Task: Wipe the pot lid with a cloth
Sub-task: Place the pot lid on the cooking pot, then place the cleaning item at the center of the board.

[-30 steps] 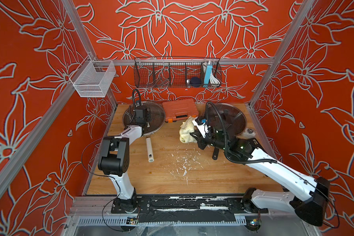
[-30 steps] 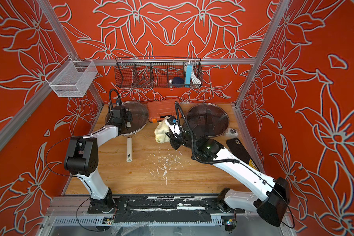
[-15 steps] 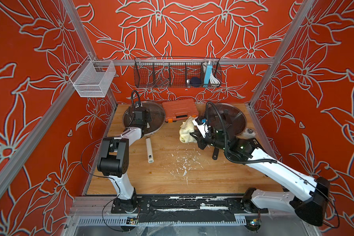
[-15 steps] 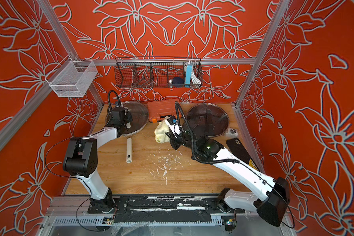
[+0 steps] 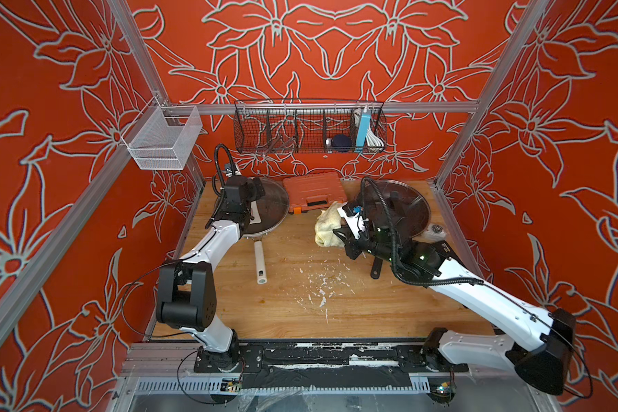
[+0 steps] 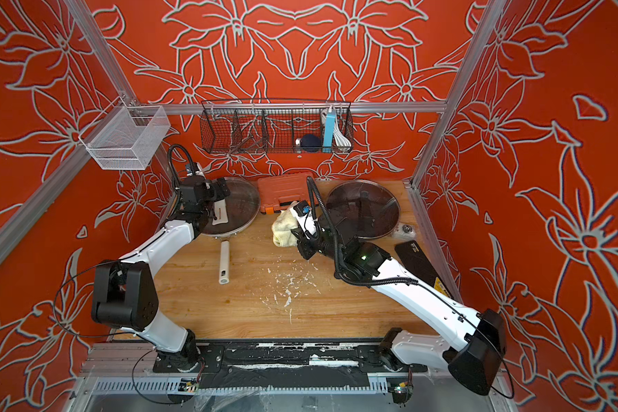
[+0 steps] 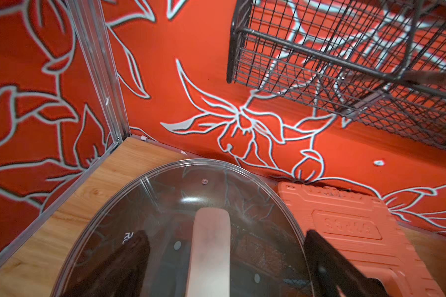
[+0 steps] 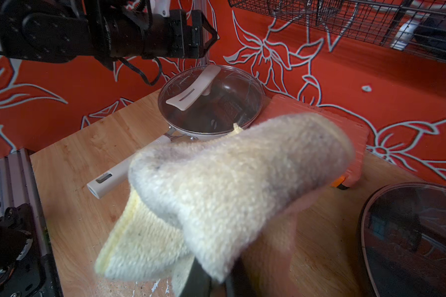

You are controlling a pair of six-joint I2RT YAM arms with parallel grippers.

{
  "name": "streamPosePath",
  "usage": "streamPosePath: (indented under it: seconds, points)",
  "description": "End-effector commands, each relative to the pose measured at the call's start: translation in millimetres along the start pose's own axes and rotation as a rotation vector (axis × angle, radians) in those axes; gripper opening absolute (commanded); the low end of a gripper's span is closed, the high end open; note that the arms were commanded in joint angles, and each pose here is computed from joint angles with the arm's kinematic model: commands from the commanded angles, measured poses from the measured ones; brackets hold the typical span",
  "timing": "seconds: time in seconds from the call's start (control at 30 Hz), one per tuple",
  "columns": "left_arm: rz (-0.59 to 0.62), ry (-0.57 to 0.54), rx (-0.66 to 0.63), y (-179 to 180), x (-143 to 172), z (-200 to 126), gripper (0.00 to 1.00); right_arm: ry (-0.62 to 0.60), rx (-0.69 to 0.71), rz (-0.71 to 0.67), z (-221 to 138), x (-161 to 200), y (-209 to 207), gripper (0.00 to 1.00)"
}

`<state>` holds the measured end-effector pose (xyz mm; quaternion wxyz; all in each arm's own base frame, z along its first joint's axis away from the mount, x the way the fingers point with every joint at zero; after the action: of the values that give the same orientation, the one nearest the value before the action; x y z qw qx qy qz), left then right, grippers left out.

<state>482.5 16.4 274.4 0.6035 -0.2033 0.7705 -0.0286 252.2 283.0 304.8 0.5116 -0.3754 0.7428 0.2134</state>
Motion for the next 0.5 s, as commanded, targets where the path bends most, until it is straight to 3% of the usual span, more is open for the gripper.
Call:
streamPosePath:
  seconds: [0.0,0.17,0.47]
  points:
    - [-0.019,0.034,0.05,-9,-9,-26,0.98,0.006,0.063,0.004,1,3,-10,0.0]
    - [-0.011,0.118,0.167,-29,3,-68,0.99,0.075,0.113,0.006,7,23,-21,0.0]
    - [0.004,0.241,0.361,-48,36,-151,0.99,0.291,0.142,0.025,54,83,-26,0.0]
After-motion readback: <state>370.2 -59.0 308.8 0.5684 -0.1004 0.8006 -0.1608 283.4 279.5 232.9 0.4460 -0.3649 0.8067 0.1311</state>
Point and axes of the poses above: each gripper's point midway between its finger pads, its own z axis out along the fingers, its own y axis along the line the jaws close on, x = y × z, the point moved 2 cm from there along -z, back along the fingers, and after that the axes turned 5 degrees about -z, right-handed, at the moved point
